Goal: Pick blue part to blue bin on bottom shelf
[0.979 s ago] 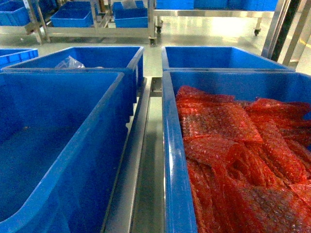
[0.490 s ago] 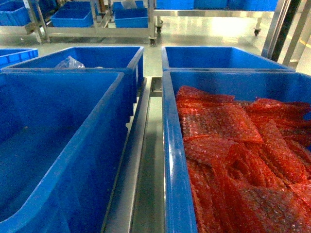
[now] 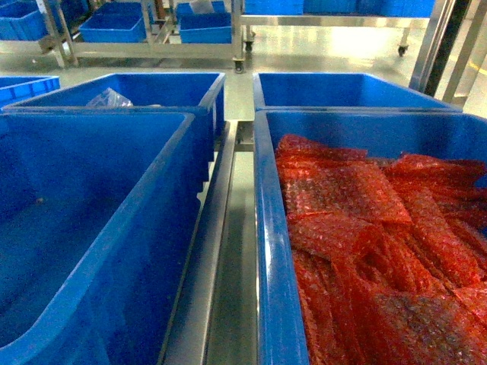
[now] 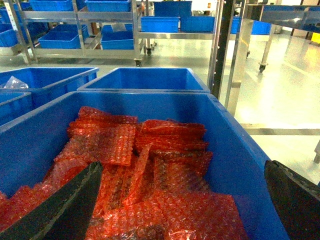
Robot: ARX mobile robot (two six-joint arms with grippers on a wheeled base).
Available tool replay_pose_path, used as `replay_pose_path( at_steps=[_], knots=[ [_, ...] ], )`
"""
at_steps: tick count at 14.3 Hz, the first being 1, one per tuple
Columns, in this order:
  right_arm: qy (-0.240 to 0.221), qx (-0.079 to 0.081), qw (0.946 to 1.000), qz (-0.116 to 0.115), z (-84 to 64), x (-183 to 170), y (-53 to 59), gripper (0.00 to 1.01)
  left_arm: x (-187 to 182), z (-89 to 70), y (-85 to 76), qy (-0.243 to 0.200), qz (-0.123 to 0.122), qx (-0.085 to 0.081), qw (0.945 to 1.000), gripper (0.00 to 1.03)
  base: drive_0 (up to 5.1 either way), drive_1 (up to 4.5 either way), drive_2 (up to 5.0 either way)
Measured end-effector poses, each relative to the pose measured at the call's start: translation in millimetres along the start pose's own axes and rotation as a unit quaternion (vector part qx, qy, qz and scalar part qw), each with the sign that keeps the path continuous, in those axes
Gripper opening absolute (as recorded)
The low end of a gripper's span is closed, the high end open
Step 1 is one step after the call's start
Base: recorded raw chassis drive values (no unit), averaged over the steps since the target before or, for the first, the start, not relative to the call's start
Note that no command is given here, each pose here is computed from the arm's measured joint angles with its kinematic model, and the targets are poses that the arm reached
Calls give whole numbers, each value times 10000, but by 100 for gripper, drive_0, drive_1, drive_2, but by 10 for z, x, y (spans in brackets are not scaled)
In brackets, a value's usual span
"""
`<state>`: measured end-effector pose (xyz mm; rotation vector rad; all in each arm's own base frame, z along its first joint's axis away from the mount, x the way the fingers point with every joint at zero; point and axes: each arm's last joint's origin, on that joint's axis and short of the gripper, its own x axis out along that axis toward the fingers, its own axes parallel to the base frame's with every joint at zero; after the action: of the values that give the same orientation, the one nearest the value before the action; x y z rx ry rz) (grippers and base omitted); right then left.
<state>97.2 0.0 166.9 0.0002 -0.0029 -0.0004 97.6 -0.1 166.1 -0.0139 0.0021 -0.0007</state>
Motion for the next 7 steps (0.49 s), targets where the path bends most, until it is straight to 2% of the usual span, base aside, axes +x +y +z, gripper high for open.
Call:
replay_pose_path(
  at_steps=[7],
  knots=[
    [0, 0, 10000, 0, 0, 0, 0, 98, 0, 0, 0, 0, 0, 0, 10000, 98, 0, 0, 0]
  ],
)
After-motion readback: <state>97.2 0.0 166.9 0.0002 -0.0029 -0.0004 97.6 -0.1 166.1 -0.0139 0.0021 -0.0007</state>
